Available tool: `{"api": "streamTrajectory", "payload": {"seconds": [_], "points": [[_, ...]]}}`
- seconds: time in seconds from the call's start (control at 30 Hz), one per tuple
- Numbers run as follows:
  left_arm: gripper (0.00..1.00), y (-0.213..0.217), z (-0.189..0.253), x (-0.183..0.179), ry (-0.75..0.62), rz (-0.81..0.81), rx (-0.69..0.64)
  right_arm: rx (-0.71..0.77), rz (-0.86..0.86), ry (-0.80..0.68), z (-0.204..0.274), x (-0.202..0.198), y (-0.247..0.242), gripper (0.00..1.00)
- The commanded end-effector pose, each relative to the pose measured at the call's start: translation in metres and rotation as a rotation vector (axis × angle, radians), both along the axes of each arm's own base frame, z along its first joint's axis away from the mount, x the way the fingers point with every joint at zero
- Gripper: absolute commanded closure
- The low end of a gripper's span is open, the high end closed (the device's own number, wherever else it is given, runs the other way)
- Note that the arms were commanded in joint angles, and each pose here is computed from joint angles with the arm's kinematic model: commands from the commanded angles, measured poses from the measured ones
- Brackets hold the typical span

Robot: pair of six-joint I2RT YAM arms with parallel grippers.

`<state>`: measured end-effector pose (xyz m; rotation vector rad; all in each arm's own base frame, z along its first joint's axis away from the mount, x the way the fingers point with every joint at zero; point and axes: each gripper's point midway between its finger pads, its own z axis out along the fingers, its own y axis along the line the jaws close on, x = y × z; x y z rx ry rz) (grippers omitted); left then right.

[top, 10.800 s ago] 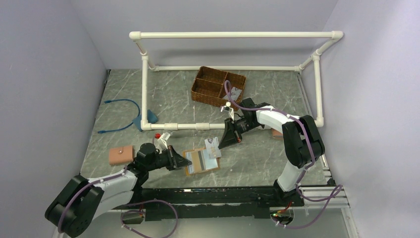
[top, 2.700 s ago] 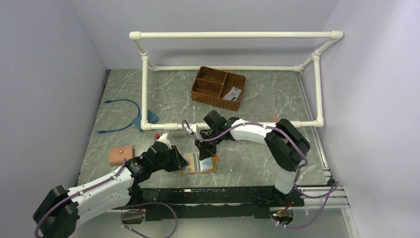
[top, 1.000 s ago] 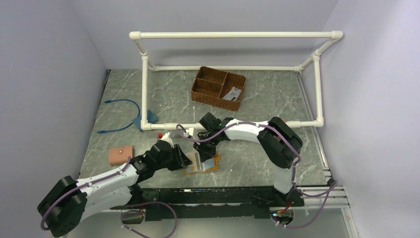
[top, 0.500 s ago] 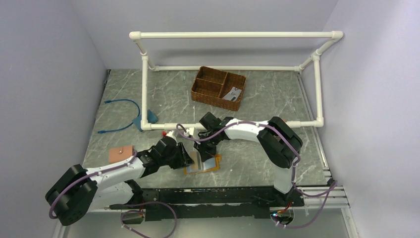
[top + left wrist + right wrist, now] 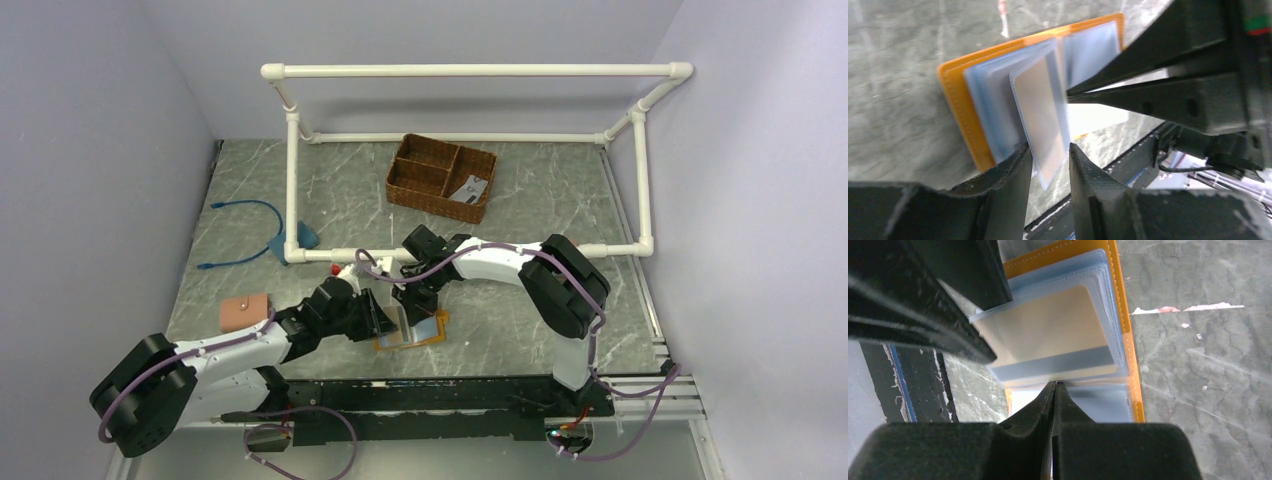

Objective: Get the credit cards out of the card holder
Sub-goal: Remove the credit card from the card holder.

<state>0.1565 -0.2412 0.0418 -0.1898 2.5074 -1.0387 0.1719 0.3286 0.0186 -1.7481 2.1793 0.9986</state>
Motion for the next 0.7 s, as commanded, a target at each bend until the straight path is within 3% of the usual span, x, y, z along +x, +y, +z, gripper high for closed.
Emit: {"api": "streamTrajectory", "payload": {"seconds": [0.0,0.43,0.67], "points": [[0.63,-0.023,0.035,0.008,-0.1,-0.052,-0.142,0.008,0.018,-0.02,-0.004,0.005,0.009,0.97],[0.77,-0.023,0.029,0.009,-0.088,-0.036,-0.141,0.016,0.02,-0.018,0.003,0.006,0.01,0.95],[0.88,-0.021,0.025,0.013,-0.088,-0.02,-0.125,0.054,0.002,-0.021,0.022,0.016,0.006,0.83]]}}
